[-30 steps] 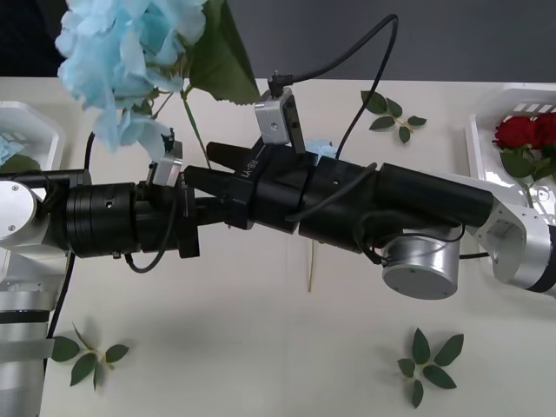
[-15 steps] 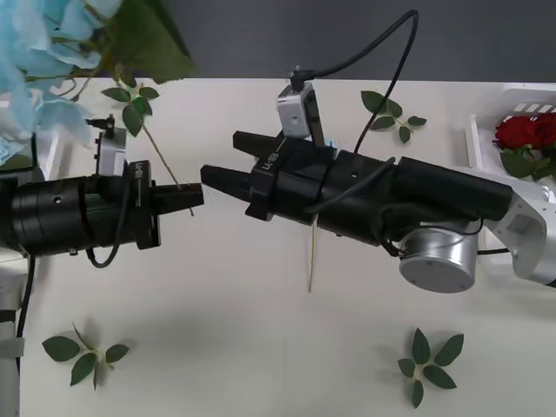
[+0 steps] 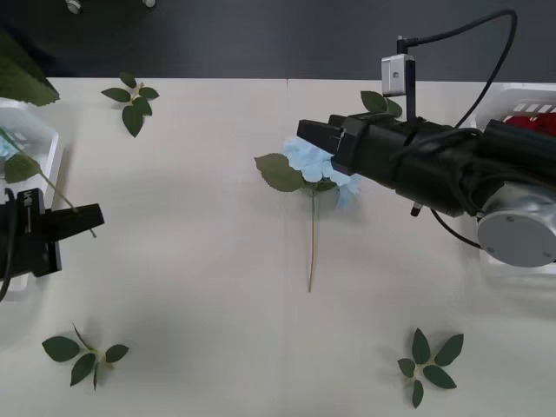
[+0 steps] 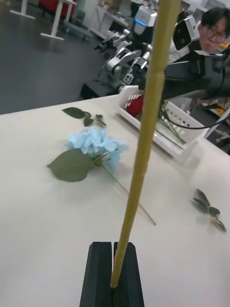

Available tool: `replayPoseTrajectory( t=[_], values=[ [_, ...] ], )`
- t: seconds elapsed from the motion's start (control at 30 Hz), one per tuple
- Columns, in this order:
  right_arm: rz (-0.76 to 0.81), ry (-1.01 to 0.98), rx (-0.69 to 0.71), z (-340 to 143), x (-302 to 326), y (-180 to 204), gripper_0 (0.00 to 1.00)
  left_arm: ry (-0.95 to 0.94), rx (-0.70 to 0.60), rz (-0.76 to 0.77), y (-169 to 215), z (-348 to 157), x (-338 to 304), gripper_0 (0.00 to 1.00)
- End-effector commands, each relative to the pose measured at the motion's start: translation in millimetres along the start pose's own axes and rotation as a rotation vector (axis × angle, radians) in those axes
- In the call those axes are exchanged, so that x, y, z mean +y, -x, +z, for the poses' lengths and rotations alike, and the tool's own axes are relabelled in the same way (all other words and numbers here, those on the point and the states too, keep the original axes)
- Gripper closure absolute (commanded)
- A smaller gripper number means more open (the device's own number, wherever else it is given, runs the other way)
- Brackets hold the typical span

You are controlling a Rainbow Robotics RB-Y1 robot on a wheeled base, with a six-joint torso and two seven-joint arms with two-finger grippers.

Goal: Put the red flowers into the right box and the blue flowers into the left box

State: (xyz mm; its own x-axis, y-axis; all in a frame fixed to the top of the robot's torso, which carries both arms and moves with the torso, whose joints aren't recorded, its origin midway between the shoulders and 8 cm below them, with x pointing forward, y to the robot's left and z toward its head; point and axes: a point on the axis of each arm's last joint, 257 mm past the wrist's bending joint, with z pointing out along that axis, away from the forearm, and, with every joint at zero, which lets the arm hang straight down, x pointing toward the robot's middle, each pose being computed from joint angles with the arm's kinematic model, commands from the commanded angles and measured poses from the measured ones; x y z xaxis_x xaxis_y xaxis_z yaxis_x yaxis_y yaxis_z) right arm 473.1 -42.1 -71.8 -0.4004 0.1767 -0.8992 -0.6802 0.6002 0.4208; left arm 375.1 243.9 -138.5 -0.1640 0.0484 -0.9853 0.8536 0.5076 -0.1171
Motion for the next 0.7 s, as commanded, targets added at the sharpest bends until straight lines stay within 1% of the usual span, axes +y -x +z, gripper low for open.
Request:
replayPoseTrajectory(
  t=[0.03,0.1,0.17,0.23,0.33,0.37,0.47,0.57,0.63,0.7],
  values=[
    [0.118,-0.032,0.090,-9,7,15,0.25,0.114,0.045,0.050,-2,-44,15,1.00],
    [0.174,-0.067,0.157,-14,5,11,0.25,0.163,0.064,0.047,-7,-59,22,1.00],
    [0.254,-0.131,0.254,-23,1,0,0.25,0.221,0.098,0.040,-14,-79,31,1.00],
    [0.323,-0.188,0.321,-30,-1,-11,0.25,0.262,0.139,0.039,-21,-96,37,1.00],
    [0.430,-0.254,0.385,-35,0,-25,0.25,0.320,0.216,0.045,-33,-119,47,1.00],
    [0.476,-0.286,0.419,-35,2,-33,0.25,0.359,0.253,0.050,-38,-134,52,1.00],
    [0.519,-0.358,0.492,-39,2,-52,0.25,0.434,0.314,0.054,-48,-162,62,1.00],
    [0.559,-0.439,0.523,-39,-1,-64,0.25,0.514,0.347,0.022,-56,-188,69,1.00],
    [0.609,-0.492,0.513,-32,1,-75,0.25,0.571,0.368,-0.041,-65,-206,72,1.00],
    [0.622,-0.524,0.503,-27,-1,-83,0.25,0.611,0.371,-0.076,-67,-218,74,1.00]
  ],
)
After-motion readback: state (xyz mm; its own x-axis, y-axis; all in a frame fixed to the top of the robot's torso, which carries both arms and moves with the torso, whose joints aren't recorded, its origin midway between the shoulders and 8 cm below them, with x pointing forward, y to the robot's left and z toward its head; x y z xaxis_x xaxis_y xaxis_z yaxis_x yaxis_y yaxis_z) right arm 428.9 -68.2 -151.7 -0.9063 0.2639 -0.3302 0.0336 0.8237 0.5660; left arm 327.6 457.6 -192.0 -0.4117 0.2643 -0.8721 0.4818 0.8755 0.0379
